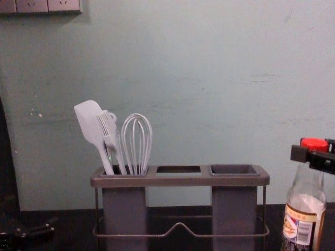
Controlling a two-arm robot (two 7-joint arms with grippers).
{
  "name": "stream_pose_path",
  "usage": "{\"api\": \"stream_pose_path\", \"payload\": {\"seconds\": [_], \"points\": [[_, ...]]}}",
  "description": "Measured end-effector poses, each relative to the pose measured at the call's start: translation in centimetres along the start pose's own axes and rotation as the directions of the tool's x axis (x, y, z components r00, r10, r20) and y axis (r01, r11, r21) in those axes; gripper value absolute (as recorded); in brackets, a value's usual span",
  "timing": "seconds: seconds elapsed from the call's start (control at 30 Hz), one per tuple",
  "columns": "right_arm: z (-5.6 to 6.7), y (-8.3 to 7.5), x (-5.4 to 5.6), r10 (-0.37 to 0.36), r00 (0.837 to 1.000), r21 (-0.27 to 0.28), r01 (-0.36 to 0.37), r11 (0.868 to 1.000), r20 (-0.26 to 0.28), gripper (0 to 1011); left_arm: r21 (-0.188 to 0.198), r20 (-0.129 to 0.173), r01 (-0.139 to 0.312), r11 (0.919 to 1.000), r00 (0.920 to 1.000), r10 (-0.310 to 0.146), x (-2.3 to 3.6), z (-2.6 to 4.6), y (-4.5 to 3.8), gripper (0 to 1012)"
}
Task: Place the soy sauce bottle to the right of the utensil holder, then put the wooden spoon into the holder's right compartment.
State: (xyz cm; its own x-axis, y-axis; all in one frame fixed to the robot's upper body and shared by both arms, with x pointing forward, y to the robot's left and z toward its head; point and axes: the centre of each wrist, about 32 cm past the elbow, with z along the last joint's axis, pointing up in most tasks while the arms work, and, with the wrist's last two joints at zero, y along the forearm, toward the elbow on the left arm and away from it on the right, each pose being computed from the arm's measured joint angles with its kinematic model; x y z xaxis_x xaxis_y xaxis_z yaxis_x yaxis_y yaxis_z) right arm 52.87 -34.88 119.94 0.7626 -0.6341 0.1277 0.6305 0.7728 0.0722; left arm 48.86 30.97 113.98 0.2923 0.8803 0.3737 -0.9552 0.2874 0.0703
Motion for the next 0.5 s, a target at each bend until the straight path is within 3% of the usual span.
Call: {"api": "stream_pose_path", "payload": {"seconds": [0.23, 0.5], "points": [[-1.6, 0.3, -0.3, -0.01, 1.0, 0.002, 0.01, 1.0, -0.014, 392, 0.0, 0.0, 0.0, 1.0, 1.0, 0.0, 0.0, 0.0, 0.0, 1005], [-2.2, 0.4, -0.3, -0.02, 1.0, -0.005, 0.02, 1.0, -0.008, 392, 0.0, 0.0, 0.0, 1.0, 1.0, 0.0, 0.0, 0.0, 0.0, 1005]]}}
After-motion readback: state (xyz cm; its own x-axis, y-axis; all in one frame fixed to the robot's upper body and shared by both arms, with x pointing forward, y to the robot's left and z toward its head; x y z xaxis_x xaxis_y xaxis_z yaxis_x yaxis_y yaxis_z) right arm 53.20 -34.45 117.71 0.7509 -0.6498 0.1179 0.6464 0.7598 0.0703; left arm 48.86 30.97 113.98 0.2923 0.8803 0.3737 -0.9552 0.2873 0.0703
